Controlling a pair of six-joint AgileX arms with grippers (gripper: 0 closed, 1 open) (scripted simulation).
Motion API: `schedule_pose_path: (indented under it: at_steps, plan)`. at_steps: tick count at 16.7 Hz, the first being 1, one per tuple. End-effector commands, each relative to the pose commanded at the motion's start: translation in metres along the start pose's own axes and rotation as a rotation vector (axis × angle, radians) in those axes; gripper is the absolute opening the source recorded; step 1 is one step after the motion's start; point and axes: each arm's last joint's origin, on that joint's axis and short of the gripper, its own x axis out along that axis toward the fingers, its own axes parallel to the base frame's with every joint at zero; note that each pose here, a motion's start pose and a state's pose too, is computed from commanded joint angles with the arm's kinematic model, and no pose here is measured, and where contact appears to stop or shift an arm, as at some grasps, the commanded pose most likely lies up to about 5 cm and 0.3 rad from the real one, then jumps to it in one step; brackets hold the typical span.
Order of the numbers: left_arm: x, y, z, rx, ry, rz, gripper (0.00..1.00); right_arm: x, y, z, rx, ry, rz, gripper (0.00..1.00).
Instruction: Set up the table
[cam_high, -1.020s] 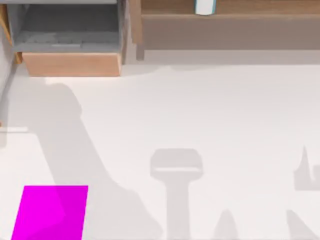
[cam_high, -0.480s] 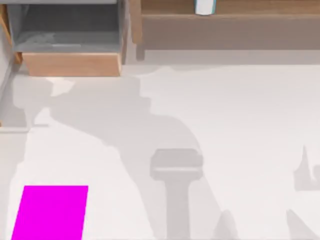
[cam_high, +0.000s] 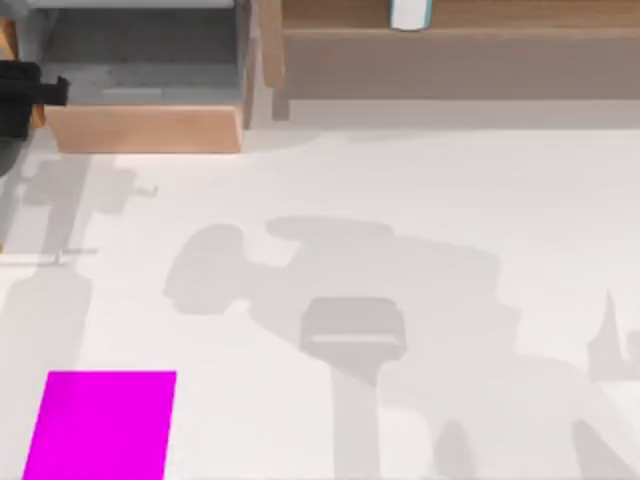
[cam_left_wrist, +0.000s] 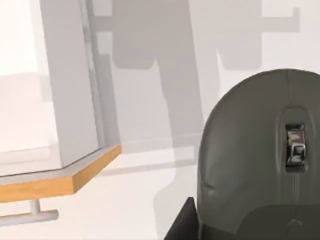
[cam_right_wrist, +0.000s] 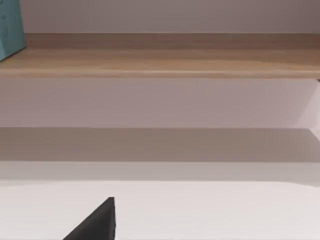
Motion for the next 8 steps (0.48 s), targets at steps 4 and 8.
schedule_pose_path:
  at_steps: [4,8]
  plan:
    - [0.023,-0.049,-0.059,-0.032,0.088,-0.025,0.00,0.000,0.000,0.000,0.000,0.000,0.000,1.00]
    - [0.049,-0.081,-0.120,-0.063,0.190,-0.023,0.00,0.000,0.000,0.000,0.000,0.000,0.000,1.00]
